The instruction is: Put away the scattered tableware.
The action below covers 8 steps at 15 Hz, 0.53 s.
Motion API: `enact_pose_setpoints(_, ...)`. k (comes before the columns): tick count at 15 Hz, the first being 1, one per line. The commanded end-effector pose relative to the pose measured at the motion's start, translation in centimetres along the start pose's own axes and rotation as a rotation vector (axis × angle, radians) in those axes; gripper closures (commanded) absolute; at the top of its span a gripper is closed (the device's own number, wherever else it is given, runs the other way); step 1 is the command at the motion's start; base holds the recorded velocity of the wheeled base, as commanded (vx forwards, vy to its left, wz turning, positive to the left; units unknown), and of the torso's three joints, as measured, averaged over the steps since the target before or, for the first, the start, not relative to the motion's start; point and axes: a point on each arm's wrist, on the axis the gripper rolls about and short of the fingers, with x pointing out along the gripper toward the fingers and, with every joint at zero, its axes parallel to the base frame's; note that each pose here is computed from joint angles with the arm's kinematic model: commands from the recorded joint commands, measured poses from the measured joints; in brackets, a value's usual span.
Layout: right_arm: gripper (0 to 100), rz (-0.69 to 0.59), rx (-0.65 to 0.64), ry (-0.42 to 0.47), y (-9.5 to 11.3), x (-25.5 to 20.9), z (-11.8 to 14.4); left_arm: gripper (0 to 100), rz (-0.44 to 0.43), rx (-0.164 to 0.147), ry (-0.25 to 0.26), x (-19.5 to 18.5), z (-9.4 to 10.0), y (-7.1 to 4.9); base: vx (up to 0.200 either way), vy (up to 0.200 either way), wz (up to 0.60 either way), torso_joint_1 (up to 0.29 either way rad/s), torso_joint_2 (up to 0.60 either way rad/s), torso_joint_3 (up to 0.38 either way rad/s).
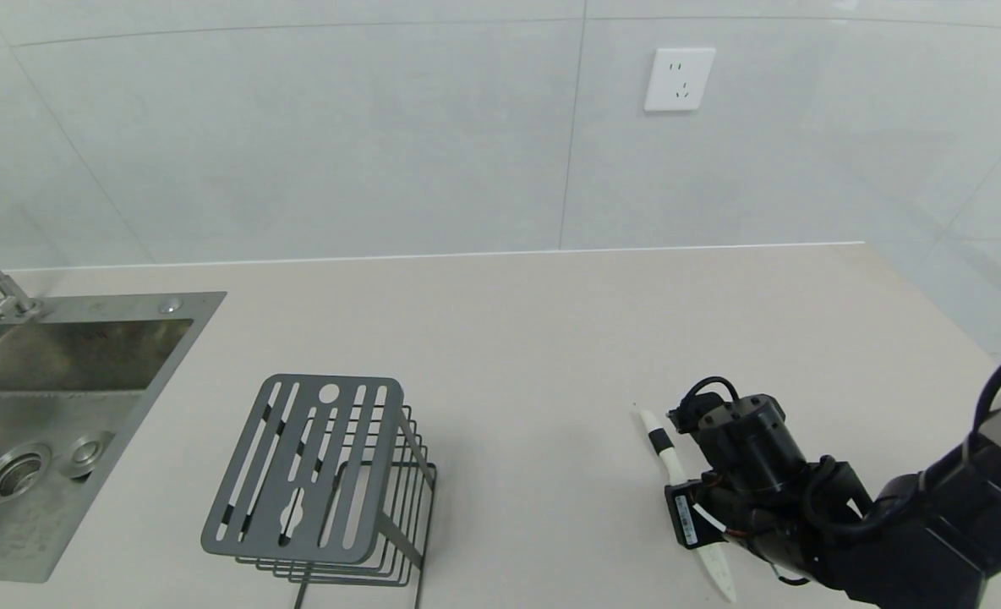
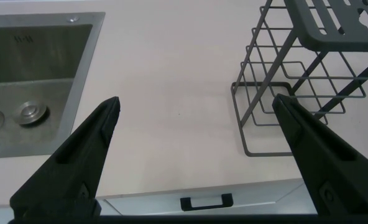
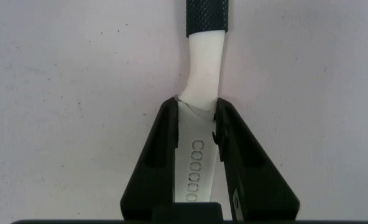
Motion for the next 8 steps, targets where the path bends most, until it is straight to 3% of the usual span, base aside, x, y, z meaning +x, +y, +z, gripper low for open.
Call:
enact_pose_setpoints(1, 100, 0.023, 0.021, -0.076, 0.3, -0.1, 1.3, 0, 0.0, 0.0, 0.001, 0.0, 0.0, 0.0, 0.0, 0.0, 0.0, 0.0, 0.0, 0.0)
enact_pose_setpoints(8, 100, 0.184, 0.083, -0.445, -0.9, -9.8, 6.1, 0, -0.007, 0.005, 0.001, 0.0, 0.0, 0.0, 0.0, 0.0, 0.0, 0.0, 0.0, 0.0)
